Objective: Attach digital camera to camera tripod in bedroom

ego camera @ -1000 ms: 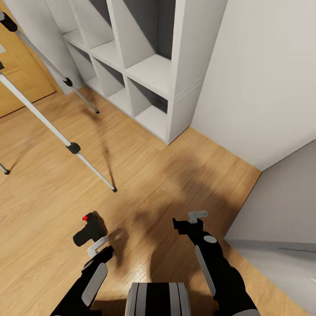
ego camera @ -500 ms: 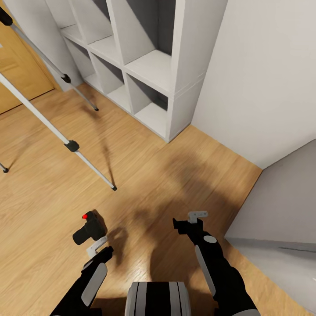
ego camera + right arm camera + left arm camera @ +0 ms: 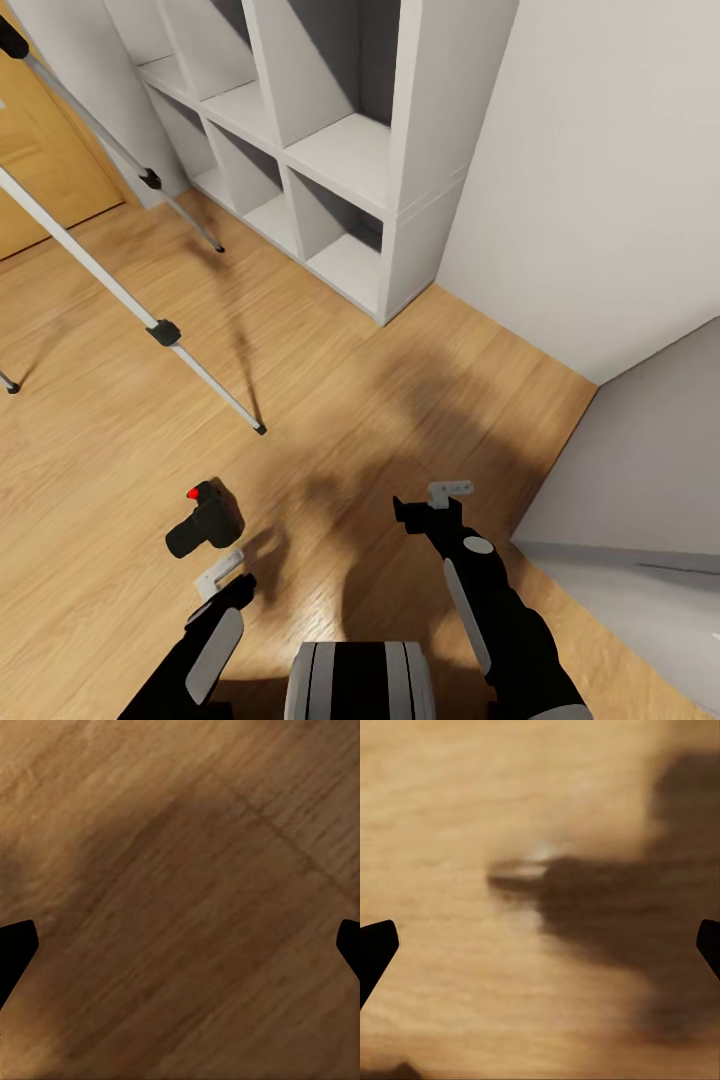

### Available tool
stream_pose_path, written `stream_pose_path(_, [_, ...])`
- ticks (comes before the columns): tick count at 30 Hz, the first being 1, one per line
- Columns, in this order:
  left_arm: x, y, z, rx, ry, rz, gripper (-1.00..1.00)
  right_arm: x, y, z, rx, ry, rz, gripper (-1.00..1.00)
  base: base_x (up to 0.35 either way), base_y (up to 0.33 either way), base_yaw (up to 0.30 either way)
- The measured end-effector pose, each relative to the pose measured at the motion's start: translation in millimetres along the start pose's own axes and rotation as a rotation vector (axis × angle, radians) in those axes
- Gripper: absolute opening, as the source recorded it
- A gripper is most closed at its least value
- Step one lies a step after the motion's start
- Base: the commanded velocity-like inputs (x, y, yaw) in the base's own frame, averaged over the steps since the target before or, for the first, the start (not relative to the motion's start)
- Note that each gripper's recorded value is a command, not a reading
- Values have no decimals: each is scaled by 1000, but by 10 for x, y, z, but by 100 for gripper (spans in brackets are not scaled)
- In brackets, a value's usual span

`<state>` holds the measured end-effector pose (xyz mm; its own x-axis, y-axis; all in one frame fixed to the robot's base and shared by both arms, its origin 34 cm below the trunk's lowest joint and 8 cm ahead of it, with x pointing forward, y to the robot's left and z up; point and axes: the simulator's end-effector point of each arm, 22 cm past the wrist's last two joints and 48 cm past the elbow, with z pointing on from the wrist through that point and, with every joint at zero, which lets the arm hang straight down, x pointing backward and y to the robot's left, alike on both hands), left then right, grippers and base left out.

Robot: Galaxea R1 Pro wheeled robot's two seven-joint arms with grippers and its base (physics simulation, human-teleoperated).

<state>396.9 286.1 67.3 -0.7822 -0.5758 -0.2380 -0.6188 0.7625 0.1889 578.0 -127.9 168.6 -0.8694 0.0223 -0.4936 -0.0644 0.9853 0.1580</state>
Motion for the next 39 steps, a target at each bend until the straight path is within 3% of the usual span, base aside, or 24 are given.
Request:
stream_pose_path(9, [-75,27,0,-10,-28,0,100,7,9,2,-1,2,1,100,0,0,0])
stream_pose_path(14, [-285,40,-10,-8,-111,-38,100,35,12,8,-2,8,1,100,0,0,0])
stream_pose_path(39, [-284,60,3,-19,-106,-25,100,56,18,13,-2,12,3,100,0,0,0])
